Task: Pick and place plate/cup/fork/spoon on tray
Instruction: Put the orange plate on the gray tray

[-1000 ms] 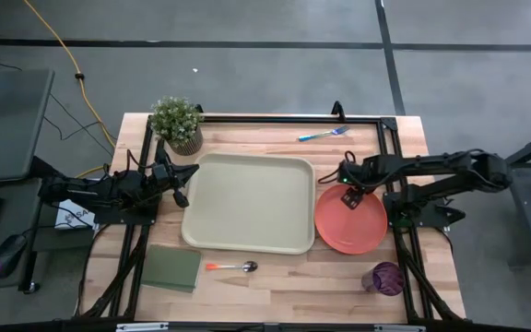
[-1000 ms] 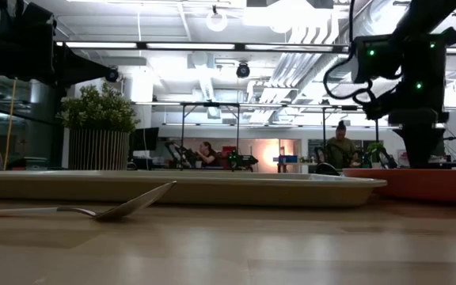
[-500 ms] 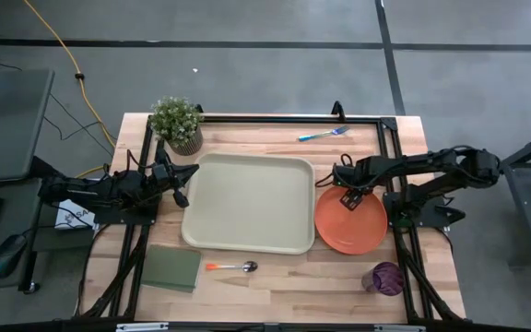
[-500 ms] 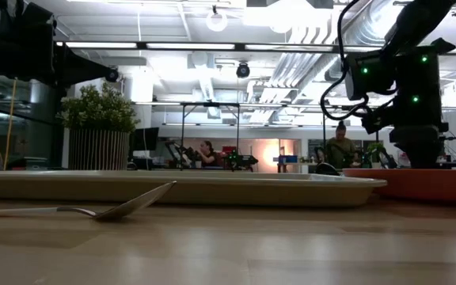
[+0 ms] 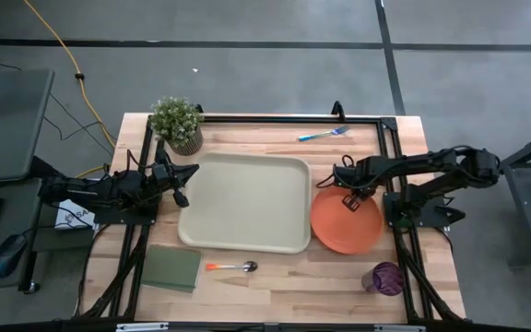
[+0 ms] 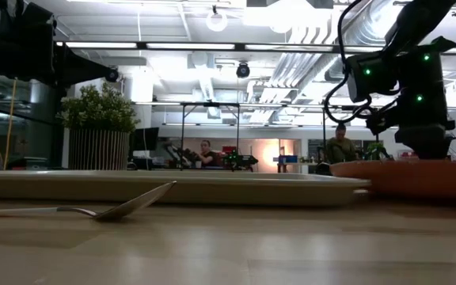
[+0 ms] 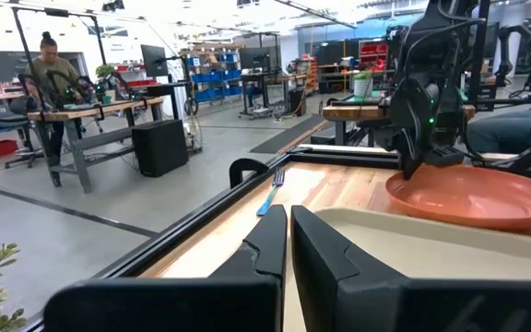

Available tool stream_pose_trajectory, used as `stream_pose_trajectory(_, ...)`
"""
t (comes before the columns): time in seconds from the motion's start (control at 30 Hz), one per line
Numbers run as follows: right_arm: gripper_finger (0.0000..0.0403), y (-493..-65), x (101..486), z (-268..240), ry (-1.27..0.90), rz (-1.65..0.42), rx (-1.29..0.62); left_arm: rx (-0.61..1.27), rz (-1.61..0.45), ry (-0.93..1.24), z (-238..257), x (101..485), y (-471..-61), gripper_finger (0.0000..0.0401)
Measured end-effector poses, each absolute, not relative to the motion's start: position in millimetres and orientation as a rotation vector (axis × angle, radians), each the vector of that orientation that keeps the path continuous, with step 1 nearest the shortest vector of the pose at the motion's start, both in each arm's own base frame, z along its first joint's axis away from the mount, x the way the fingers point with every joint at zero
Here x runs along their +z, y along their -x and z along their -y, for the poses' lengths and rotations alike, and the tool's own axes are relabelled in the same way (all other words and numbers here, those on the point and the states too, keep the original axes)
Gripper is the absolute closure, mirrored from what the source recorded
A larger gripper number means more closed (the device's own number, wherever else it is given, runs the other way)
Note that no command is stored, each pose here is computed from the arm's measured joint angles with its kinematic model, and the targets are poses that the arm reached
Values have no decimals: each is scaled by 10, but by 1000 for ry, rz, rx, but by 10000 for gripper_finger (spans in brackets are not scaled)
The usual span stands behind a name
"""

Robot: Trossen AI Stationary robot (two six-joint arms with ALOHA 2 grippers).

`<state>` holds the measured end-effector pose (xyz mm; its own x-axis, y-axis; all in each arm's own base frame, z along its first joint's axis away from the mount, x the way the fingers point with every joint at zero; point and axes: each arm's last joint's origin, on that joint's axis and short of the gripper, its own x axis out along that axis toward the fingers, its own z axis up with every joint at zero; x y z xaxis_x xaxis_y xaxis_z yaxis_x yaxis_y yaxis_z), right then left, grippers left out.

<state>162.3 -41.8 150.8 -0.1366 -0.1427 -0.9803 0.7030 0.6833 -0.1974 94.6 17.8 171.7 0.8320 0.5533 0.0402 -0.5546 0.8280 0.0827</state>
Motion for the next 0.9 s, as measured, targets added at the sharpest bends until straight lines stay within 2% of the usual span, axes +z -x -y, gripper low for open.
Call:
stream_pose_trajectory(0.4, 400, -1450, 1760, 365, -593, -1532, -834, 588, 15, -92, -178, 1717, -946, 398)
stream_pose_trajectory(0.6, 403, -1427, 2211, 366, -597, -1491, -866, 588, 14, -93, -178, 1716, -946, 398)
stream_pose_trajectory(0.9, 403, -1531, 2977, 356, -545, -1188, -815, 588, 10, -94, -178, 1712, -946, 398)
